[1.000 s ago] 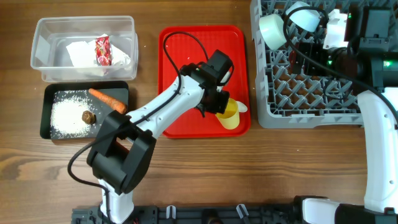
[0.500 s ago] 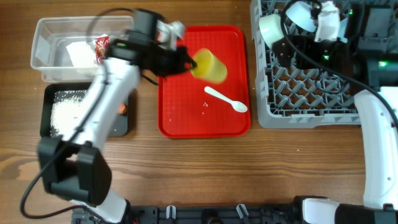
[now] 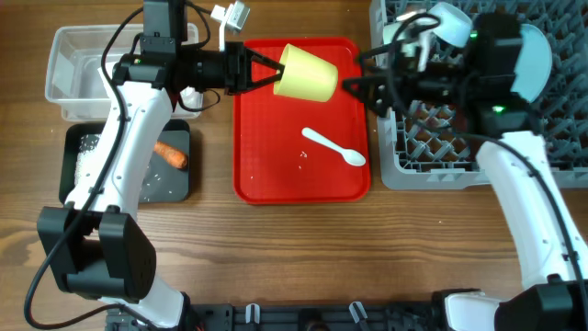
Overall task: Sort waste into correct bins and load items into the dishwasher rack
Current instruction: 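Lift the yellow cup and hand it to the right gripper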
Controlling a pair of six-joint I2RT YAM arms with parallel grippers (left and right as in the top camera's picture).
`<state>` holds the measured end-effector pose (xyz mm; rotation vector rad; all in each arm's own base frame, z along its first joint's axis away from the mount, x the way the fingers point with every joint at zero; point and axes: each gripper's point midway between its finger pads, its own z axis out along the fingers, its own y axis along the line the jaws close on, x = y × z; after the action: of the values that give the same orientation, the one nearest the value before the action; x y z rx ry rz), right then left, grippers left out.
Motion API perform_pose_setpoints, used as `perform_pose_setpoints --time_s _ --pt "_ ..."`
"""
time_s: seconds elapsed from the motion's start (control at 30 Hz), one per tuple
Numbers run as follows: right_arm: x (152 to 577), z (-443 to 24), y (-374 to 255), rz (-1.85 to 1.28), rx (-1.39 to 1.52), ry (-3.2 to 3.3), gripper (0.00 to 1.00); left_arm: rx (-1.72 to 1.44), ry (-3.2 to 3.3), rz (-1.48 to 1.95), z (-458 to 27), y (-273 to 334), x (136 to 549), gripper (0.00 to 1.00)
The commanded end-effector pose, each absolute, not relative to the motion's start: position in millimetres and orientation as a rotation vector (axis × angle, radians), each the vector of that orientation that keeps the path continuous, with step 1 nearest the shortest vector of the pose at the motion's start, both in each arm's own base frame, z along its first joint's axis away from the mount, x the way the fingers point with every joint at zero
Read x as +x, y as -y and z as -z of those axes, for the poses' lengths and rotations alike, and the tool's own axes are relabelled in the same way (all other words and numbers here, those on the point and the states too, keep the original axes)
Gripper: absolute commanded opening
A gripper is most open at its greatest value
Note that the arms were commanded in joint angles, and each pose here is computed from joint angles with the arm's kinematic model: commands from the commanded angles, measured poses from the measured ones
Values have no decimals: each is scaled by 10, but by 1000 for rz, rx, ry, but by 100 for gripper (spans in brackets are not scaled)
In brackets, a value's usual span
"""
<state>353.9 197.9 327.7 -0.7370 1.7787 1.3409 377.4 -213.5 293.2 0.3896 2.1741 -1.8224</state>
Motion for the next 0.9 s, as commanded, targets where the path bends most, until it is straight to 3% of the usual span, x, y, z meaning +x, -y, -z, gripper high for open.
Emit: perform_pose_setpoints --time_s 0.0,0.57,0.87 --pt "3379 -3292 -2185 -1442 -810 -1751 99 466 -2104 1921 -3112 2165 3650 4" --pt "3313 -3310 -2311 -1452 -851 -1731 75 530 -2042 1980 -3213 2169 3587 4" --pt "3281 -3309 -2362 -1459 -865 -1729 70 540 -2034 1973 -3220 2170 3595 4"
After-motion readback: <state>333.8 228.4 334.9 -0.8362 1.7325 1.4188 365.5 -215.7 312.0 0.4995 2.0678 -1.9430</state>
